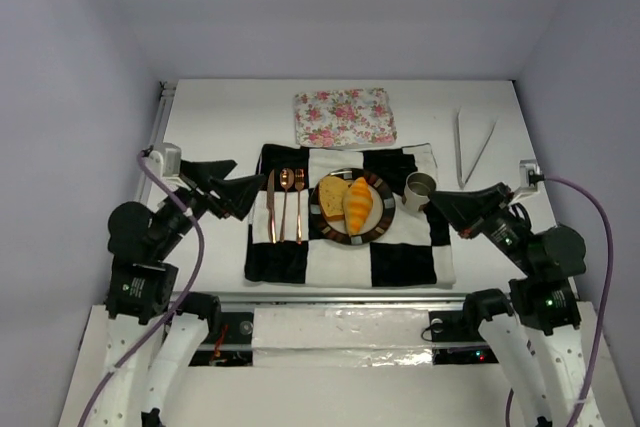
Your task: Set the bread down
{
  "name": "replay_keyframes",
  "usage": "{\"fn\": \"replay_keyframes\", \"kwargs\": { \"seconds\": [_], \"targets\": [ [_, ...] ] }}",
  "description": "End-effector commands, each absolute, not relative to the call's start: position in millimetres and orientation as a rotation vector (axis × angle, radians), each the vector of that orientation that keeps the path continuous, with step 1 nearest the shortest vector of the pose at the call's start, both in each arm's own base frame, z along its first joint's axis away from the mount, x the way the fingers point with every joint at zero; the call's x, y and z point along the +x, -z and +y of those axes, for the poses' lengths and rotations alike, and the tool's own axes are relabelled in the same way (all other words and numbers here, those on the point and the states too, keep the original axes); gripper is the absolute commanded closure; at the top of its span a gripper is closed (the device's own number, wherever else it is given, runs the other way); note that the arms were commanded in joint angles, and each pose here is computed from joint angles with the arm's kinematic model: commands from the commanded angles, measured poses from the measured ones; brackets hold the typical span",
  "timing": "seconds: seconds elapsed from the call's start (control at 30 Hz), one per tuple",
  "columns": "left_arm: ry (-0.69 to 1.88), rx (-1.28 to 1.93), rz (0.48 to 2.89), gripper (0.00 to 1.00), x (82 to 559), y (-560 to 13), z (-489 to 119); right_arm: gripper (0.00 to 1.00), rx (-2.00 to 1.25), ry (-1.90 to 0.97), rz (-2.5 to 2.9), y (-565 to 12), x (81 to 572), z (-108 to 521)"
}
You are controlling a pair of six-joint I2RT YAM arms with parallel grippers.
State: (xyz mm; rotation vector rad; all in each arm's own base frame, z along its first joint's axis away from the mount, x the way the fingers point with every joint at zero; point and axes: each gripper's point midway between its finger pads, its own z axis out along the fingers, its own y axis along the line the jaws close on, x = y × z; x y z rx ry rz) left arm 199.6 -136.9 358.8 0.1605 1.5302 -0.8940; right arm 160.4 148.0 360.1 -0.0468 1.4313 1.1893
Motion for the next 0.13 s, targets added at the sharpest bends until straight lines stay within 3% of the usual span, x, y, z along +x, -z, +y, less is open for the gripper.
{"fn": "replay_keyframes", "kwargs": {
  "seconds": [0.0, 0.1],
  "targets": [
    [0.865, 0.183, 1.405, 0.1, 185.9, -407.8, -130.8, 0.96, -0.082, -1.179, 1.497, -350.7, 156.8, 151.4],
    [0.847, 0.184, 1.396, 0.09, 182.2, -412.2, -128.0, 0.94, -0.092, -1.19, 1.48, -356.4, 154.6, 152.2]
  ]
}}
